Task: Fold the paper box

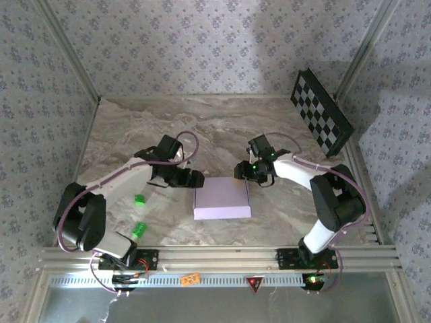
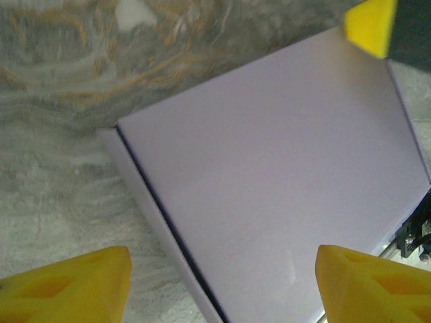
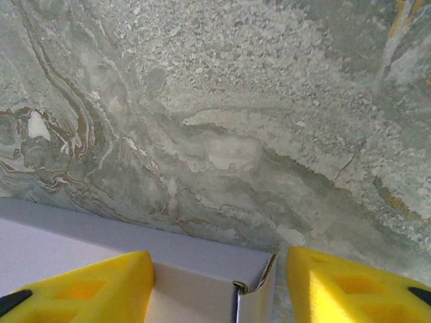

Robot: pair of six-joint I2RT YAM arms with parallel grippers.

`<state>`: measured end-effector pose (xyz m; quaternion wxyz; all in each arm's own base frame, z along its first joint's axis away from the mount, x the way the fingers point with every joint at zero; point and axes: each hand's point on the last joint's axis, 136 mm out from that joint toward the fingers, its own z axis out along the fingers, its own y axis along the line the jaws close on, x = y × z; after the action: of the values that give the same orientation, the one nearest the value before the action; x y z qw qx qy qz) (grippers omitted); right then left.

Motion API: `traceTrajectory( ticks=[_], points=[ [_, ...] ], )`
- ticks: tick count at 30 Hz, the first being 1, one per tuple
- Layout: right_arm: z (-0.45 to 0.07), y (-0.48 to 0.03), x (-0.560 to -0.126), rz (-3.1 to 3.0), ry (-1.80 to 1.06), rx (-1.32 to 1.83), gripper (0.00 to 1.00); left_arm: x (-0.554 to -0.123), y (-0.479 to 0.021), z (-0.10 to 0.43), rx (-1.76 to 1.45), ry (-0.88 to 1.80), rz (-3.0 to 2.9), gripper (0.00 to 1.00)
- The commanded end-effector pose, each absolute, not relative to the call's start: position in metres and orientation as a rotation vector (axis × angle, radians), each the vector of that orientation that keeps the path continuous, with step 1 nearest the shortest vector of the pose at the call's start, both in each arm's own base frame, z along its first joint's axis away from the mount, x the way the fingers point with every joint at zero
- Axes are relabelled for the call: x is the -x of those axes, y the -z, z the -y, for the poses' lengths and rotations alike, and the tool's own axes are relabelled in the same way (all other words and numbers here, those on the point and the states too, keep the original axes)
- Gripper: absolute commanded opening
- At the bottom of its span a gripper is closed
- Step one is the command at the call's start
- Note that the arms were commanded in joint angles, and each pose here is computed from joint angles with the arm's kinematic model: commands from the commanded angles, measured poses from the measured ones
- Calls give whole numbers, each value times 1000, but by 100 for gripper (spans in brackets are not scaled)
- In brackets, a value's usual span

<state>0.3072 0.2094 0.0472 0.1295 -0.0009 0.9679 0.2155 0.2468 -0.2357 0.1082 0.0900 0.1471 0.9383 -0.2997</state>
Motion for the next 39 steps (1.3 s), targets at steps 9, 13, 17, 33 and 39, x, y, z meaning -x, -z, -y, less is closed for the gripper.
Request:
traceTrajectory(
  ticks=[9,13,17,33,39],
  points=[
    [-195,-24,-295,-2919,-509,19,56,-264,-153,264,-870,773,-2679,69],
    [-196,-17,-294,-2929,-516,16,55,-246,-163,273,-1017,702,-2607,71],
    [-196,-10,-291,-2948,-518,10,54,-224,-168,277,-1177,603,-2530,74],
    [-194,-13,-286,-2938,-489,43,52,-213,-177,282,-1319,394,-2338,91],
    [-197,-59,-284,-2855,-476,190,48,-237,-159,250,-812,547,-2612,76]
  ],
)
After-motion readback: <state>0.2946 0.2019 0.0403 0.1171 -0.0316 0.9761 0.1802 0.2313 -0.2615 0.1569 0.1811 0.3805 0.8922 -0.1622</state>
